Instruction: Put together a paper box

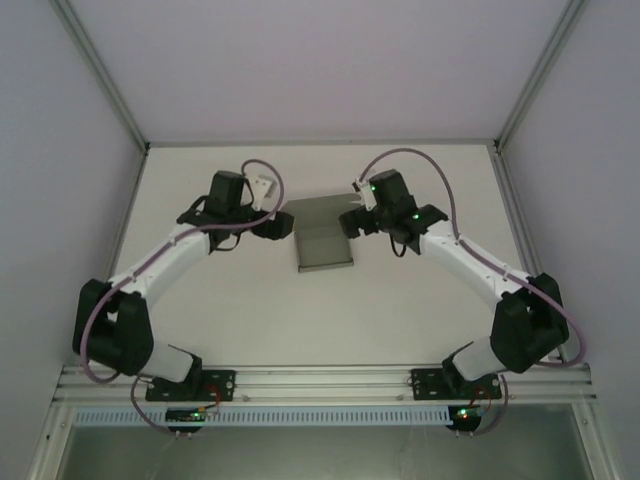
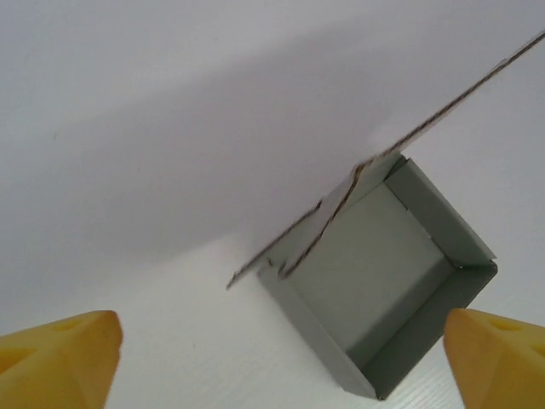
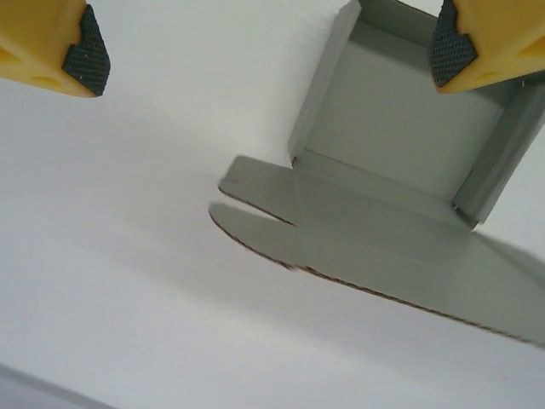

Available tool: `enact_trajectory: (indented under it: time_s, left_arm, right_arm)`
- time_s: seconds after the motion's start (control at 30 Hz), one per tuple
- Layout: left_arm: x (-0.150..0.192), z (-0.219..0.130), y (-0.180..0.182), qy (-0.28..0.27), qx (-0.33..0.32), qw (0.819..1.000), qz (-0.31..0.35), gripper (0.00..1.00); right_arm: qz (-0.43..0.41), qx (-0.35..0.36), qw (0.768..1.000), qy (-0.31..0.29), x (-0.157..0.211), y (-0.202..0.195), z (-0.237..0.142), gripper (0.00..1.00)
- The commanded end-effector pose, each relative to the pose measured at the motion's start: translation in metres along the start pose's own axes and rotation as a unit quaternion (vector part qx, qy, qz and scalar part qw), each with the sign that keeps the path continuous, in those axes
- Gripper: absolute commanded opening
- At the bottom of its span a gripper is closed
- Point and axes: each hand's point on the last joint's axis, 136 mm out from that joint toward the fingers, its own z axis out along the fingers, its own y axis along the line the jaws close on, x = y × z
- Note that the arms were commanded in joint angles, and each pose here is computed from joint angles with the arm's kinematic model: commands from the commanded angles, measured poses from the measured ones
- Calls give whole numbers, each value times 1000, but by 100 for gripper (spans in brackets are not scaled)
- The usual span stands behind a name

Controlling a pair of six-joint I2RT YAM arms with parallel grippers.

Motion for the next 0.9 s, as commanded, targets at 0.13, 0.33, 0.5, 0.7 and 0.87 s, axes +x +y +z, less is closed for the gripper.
enact_trajectory:
  time_s: [0.13,0.33,0.5,0.7,0.87]
  left_arm:
    - [-5,18,-23,55,90,986,126,97]
    - [1,32,-18,107,101,976,161,78]
    - [7,37,-14,137,105,970,169,56]
    - [8,40,-9,146,97,968,181,45]
    - [8,43,-7,155,94,966,182,39]
  right_arm:
    - [-186,-132,973,18,-26,14,16,98]
    - [-230,-157,956,93,-14,7,42,87]
    - [-238,-175,949,114,-9,0,51,75]
    - [-267,-187,935,136,2,-4,59,59]
    - [-284,-209,926,136,4,0,66,55]
